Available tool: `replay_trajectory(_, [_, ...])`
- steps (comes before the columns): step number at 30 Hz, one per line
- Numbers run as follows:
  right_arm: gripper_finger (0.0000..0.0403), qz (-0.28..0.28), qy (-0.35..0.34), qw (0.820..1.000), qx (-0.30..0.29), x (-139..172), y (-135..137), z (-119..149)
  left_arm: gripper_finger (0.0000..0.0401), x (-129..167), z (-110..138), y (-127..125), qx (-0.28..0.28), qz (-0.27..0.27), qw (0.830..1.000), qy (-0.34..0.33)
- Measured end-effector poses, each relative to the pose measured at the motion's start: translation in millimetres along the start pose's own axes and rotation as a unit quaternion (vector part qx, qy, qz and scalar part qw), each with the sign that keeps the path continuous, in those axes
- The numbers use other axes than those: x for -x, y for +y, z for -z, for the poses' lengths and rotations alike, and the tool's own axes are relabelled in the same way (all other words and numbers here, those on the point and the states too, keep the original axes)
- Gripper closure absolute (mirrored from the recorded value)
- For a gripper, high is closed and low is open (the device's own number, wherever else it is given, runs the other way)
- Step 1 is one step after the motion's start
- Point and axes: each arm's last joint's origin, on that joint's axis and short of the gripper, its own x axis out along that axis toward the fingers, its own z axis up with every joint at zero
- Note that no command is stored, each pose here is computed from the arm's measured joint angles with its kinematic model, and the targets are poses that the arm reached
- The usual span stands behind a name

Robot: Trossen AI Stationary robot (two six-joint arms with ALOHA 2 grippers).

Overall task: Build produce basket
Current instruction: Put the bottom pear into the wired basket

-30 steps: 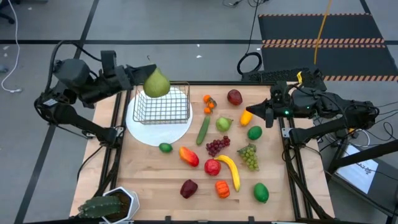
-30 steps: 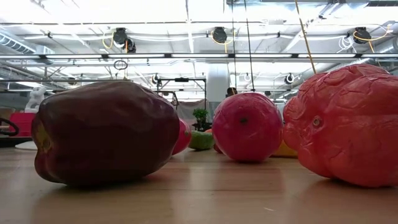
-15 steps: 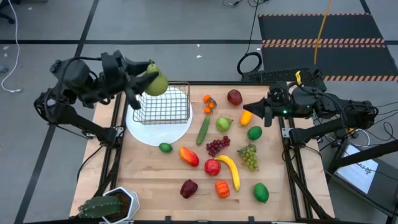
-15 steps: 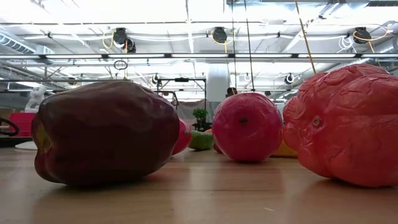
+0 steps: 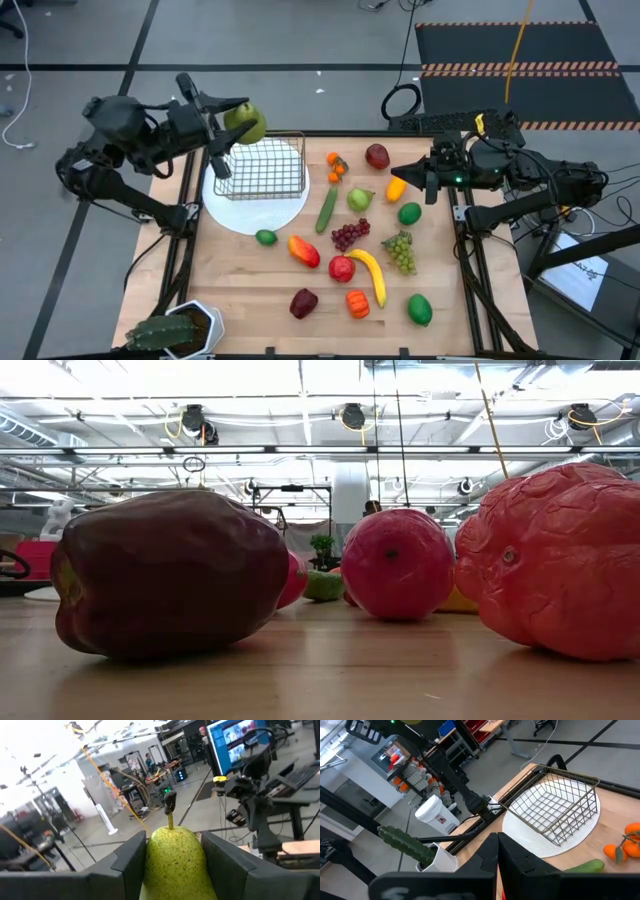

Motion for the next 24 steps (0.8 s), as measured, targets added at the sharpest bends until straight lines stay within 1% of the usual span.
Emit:
replay_trajectory(2, [0.0403,0.0,0.0,1.0,0.0,0,0,0,0.0219,-1,1,2,0.038,-0.006,0.999,0.002])
replay_trajectory(4, [0.0403,0.0,0.0,1.0,0.0,0,0,0,0.0219,-2,2,4,0.094,-0.013,0.995,0.004])
replay_trajectory(6, [0.0403,0.001,0.0,1.0,0.0,0,0,0,0.0219,-3,2,5,0.156,-0.019,0.988,0.004])
replay_trajectory(8, [0.0403,0.001,0.0,1.0,0.001,0,0,0,0.0219,-4,3,7,0.216,-0.024,0.976,0.004])
replay_trajectory(10, [0.0403,0.001,0.0,1.0,0.003,0,0,0,0.0219,-4,3,7,0.259,-0.026,0.965,0.003])
replay_trajectory(11, [0.0403,0.001,-0.001,1.0,0.004,0,0,0,0.0219,-4,3,7,0.271,-0.026,0.962,0.004])
replay_trajectory(13, [0.0403,0.001,-0.001,1.0,0.004,0,0,0,0.0219,-4,5,7,0.279,-0.025,0.96,0.011])
replay_trajectory(15, [0.0403,0.0,0.0,1.0,0.004,0,0,0,0.0219,-4,8,6,0.271,-0.03,0.962,0.027])
replay_trajectory(18, [0.0403,0.0,0.0,1.0,0.004,0,0,0,0.0219,-6,16,4,0.248,-0.053,0.965,0.064])
replay_trajectory(21, [0.0403,0.001,0.0,1.0,0.004,0,0,0,0.0219,-9,30,5,0.216,-0.072,0.966,0.119])
replay_trajectory(24, [0.0403,0.001,0.0,1.0,0.004,0,0,0,0.0219,-20,49,3,0.195,-0.091,0.964,0.156])
